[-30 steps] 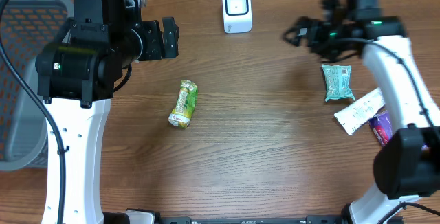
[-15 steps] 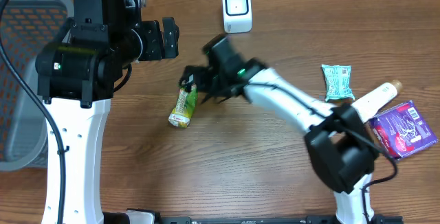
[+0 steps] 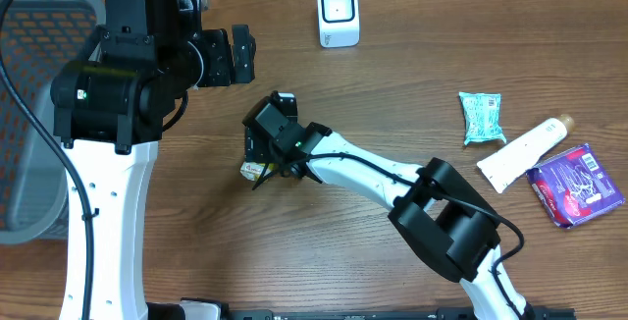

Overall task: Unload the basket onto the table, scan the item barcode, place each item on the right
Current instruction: 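Reach the right gripper to the green-yellow pouch and grasp it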

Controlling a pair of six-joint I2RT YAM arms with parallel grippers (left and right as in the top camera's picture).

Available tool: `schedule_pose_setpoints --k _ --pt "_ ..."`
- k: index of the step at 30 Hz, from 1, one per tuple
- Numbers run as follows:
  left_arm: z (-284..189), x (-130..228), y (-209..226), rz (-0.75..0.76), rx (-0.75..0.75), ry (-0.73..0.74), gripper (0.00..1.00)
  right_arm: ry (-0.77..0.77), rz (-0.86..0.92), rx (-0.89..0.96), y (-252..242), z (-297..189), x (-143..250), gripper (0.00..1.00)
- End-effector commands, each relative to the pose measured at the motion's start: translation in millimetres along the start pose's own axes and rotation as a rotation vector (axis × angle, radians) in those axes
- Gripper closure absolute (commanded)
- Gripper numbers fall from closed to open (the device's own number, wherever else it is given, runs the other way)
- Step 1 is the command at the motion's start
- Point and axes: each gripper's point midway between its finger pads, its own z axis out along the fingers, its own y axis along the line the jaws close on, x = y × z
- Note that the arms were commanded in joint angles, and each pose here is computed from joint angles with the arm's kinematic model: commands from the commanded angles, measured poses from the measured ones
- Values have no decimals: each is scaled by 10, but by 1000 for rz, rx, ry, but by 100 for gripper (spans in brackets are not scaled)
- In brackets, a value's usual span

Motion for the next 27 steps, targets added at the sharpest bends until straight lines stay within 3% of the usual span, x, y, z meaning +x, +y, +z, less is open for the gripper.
schedule_pose_setpoints --k 1,9,19,23,27 --pt "13 -13 18 5 -6 -2 0 39 1 41 -148 113 105 29" --pt "13 -13 18 5 -6 -2 0 198 11 -22 -275 23 148 63" --pt "13 -14 18 5 -6 -3 0 516 -92 -405 -594 -452 104 63" --pt "13 -13 18 5 -6 -2 1 559 -112 -410 -858 -549 108 59" --pt "13 -13 18 5 -6 -2 1 580 -121 -402 -1026 -603 108 49"
